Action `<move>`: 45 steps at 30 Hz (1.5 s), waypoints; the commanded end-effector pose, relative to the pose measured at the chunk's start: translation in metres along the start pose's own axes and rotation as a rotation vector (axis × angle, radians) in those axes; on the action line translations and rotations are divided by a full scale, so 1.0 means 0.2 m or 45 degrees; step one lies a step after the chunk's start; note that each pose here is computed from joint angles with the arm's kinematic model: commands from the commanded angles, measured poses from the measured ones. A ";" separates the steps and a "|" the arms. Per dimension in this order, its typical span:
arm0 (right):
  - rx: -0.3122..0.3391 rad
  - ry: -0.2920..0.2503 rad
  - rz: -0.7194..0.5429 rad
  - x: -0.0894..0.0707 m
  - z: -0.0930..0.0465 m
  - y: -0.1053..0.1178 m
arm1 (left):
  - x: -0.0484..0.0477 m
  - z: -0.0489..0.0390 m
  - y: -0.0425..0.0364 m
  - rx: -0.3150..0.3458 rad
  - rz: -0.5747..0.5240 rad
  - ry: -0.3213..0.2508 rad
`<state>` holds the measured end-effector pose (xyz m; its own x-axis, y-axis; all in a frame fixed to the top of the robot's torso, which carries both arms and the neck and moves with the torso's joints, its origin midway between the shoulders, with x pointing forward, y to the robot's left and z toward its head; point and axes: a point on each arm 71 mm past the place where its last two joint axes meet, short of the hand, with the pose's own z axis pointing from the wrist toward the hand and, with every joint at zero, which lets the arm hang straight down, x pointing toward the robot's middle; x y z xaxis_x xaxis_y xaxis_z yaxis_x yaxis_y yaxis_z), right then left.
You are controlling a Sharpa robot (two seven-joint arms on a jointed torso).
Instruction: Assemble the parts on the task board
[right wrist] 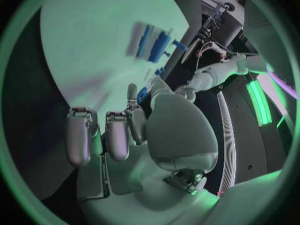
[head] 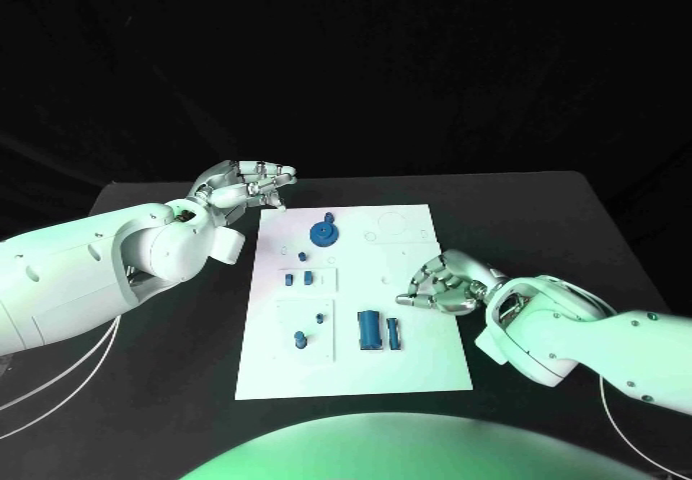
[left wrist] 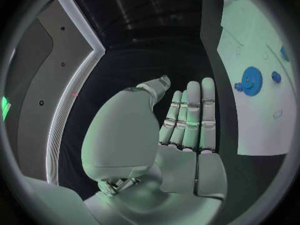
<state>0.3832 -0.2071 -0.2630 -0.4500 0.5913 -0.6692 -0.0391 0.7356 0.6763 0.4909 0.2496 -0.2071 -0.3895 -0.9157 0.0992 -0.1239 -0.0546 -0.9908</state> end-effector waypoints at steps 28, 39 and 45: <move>-0.158 -0.456 0.665 -0.49 0.49 -0.08 | -0.046 0.113 0.117 0.101 -0.085 -0.259; -0.209 -0.534 0.961 -0.31 0.37 0.10 | 0.139 0.063 0.129 0.116 0.004 -0.380; -0.211 -0.557 1.049 -0.27 0.32 0.17 | 0.253 0.017 0.125 0.132 0.060 -0.456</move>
<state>0.4644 -0.1891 -0.2260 -0.0931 0.9956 -0.0112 0.0170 0.0129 0.9998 0.4725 0.1962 -0.2315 -0.1444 -0.9823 0.1197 -0.0763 -0.1096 -0.9910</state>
